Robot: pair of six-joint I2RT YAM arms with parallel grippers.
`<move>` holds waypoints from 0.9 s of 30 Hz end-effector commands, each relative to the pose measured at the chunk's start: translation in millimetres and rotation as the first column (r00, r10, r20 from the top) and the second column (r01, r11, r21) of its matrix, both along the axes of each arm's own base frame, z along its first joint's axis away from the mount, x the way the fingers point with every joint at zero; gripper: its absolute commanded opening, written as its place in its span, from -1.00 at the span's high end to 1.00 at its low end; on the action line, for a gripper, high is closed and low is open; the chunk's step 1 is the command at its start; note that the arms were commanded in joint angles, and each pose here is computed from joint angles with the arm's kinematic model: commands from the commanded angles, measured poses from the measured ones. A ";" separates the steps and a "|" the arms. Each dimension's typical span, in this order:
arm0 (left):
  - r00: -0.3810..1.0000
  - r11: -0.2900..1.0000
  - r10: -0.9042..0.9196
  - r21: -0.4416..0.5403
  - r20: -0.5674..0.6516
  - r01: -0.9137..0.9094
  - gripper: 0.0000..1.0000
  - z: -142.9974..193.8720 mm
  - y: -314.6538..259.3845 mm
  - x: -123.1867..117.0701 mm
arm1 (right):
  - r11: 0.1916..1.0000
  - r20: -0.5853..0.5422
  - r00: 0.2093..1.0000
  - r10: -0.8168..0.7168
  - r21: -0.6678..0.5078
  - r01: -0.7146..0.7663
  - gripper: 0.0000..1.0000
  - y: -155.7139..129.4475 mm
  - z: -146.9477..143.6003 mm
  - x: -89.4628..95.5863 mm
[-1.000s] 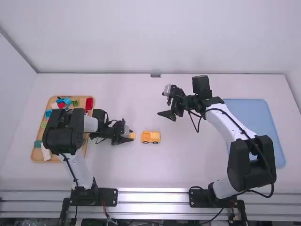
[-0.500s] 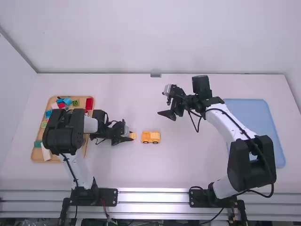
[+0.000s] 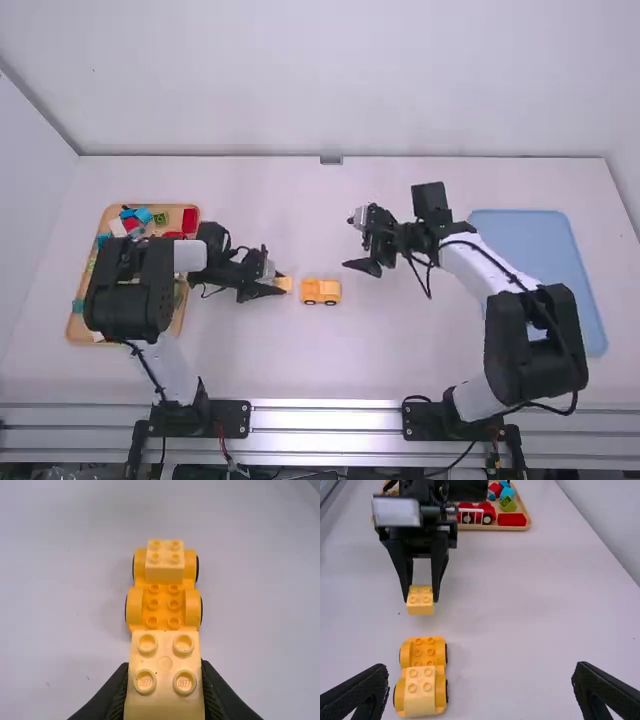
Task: Assemble lego blocks to make yellow taxi
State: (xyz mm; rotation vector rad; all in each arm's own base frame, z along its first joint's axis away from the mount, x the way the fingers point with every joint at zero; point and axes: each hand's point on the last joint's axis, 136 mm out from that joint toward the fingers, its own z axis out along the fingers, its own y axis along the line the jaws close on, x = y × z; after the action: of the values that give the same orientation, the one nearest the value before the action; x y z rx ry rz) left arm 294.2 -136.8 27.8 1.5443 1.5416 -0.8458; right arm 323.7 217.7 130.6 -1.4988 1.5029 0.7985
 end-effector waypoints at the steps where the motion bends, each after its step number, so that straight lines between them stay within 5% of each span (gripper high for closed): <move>1: 0.998 0.999 -0.034 -0.037 0.044 0.036 0.58 11.1 -11.3 1.0 | 0.999 -0.069 0.997 0.036 0.033 -0.034 -0.97 4.1 -25.2 -19.0; 12: 1.000 1.000 -0.004 0.021 -0.023 0.004 0.70 3.8 -43.5 12.9 | 0.989 -0.114 0.983 0.142 0.052 -0.137 -0.96 40.7 -92.5 -49.0; 18: 1.000 1.000 -0.007 0.015 -0.022 0.008 0.68 1.4 -49.5 9.9 | 0.991 -0.135 0.983 0.128 -0.021 -0.132 -0.96 47.2 -120.0 -52.6; 27: 0.999 1.000 0.020 0.003 -0.027 -0.020 0.60 -2.0 -52.0 10.5 | 0.993 -0.204 0.973 0.113 0.061 -0.102 -0.97 53.1 -144.3 -48.2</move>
State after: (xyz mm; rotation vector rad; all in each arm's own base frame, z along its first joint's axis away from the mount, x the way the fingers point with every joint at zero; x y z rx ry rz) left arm 308.9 -186.1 22.3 1.5433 1.5661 -0.8250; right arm 282.4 272.6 -11.4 -1.5391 1.5307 1.0076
